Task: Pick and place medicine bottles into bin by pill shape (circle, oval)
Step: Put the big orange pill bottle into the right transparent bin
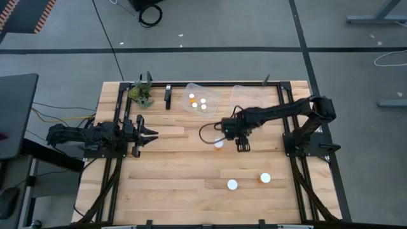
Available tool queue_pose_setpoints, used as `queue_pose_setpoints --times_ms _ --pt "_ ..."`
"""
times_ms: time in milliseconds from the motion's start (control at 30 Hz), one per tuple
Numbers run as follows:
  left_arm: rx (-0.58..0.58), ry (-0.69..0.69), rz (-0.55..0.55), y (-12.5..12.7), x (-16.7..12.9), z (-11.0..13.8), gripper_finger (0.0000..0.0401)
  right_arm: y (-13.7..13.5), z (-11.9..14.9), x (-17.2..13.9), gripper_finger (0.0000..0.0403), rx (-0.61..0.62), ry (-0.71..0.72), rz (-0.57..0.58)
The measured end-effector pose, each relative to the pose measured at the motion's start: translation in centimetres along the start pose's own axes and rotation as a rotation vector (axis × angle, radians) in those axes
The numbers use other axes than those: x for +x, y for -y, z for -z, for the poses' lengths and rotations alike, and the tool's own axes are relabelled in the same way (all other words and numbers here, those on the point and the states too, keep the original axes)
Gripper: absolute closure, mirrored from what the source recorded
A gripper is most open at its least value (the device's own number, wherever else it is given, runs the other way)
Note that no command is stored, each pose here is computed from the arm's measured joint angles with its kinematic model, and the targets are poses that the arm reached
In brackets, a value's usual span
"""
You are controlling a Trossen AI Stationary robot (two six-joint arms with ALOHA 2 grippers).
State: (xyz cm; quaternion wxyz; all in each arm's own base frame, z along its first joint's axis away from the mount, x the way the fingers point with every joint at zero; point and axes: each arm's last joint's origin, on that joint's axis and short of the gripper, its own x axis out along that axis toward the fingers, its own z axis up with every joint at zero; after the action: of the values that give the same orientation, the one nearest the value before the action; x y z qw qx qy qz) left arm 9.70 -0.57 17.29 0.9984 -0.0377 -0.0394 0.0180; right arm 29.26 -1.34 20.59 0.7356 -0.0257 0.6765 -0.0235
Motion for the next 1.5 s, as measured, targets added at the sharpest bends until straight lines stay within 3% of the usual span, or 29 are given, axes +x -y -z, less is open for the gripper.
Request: queue_pose_setpoints --times_ms 600,1033,1267,1500 --pt "0.0 0.0 0.0 0.0 0.0 0.0 0.0312 10.6 0.8 -4.9 0.0181 0.115 -0.012 0.072" --pt "0.0 0.0 0.0 0.0 0.0 0.0 0.0312 17.3 3.2 -4.7 0.0181 0.2 0.071 0.123" --pt "0.0 0.0 0.0 0.0 0.0 0.0 0.0315 19.1 4.7 -3.7 0.0181 0.244 0.078 0.106" --pt "0.0 0.0 0.0 0.0 0.0 0.0 0.0321 19.7 7.5 -1.0 0.0181 0.331 -0.025 0.062"
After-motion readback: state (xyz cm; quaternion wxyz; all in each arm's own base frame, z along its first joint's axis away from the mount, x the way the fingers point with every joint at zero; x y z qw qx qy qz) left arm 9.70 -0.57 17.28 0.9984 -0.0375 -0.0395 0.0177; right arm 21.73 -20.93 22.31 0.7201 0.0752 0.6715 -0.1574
